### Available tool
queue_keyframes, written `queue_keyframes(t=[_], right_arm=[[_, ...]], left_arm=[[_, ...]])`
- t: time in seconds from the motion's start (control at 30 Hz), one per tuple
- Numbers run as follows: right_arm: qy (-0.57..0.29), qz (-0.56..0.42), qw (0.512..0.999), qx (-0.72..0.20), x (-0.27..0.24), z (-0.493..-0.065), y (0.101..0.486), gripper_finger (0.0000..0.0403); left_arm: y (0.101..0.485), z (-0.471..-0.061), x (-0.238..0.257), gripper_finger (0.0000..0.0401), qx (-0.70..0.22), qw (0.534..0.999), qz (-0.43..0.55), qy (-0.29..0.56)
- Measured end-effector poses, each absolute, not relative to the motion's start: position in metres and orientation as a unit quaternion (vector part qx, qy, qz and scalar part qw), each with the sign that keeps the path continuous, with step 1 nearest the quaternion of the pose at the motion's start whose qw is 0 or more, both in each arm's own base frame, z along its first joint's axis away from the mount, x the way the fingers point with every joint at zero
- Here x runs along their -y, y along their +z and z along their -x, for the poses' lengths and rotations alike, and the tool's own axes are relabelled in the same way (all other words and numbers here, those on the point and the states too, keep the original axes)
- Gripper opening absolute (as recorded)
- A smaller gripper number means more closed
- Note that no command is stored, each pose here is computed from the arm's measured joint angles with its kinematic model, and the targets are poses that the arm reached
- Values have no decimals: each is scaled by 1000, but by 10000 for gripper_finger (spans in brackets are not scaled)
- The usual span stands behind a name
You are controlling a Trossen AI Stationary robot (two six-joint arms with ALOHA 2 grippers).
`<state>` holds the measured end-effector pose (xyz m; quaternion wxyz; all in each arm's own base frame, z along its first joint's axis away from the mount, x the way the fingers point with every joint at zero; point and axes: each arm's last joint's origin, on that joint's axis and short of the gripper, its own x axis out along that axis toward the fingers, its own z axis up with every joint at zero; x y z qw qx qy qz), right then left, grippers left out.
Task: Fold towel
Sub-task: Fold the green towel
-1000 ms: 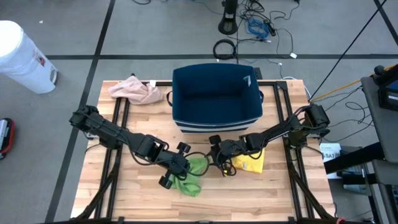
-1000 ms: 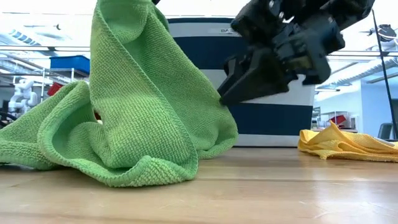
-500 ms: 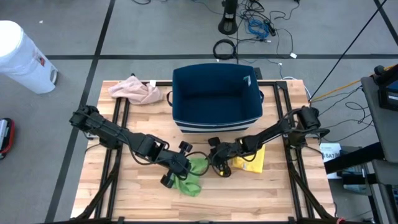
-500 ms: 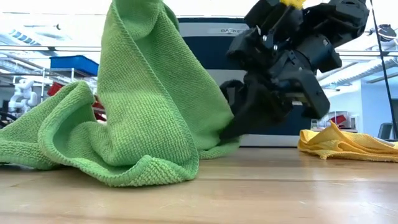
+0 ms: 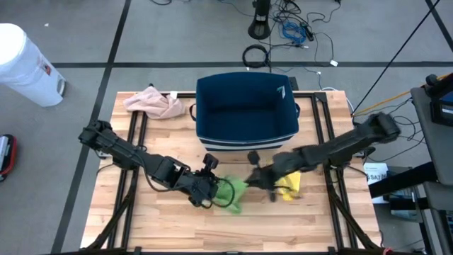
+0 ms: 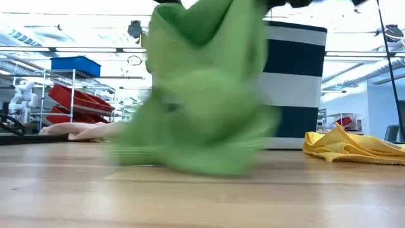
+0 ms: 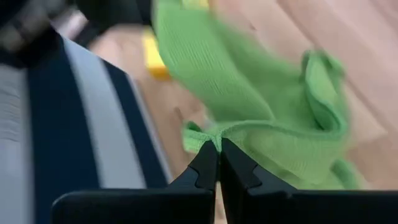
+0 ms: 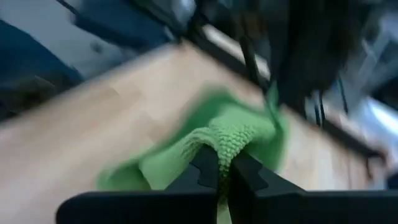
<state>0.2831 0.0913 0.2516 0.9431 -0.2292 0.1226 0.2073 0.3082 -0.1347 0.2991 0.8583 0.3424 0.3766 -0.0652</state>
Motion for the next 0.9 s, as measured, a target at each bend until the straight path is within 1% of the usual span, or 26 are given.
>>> queue_keyframes(t=[0.1, 0.2, 0.27, 0.4, 0.53, 0.67, 0.77, 0.83, 0.9], right_arm=[[265, 228, 935, -52, -95, -256, 286, 2], [287, 226, 931, -10, -96, -231, 310, 2], [295, 225, 929, -1, -97, -218, 318, 2], [324, 222, 920, 11, -100, -203, 325, 2], [360, 218, 907, 15, -106, -200, 324, 2], [372, 218, 902, 8, -109, -202, 321, 2], [378, 217, 900, 7, -110, -203, 320, 2], [357, 221, 908, -7, -109, -203, 318, 2], [300, 233, 924, -44, -103, -206, 313, 2]], left_arm=[[314, -305, 145, 7, -318, 868, -380, -45], [337, -295, 157, 7, -242, 881, -404, -40], [353, -287, 164, 7, -192, 890, -412, -47], [374, -272, 171, 7, -136, 900, -409, -60], [373, -267, 176, 7, -139, 898, -410, -75], [369, -266, 183, 7, -136, 898, -403, -110], [368, -265, 184, 7, -139, 897, -405, -111], [367, -265, 183, 7, -149, 895, -411, -92], [364, -266, 177, 7, -171, 890, -417, -72]])
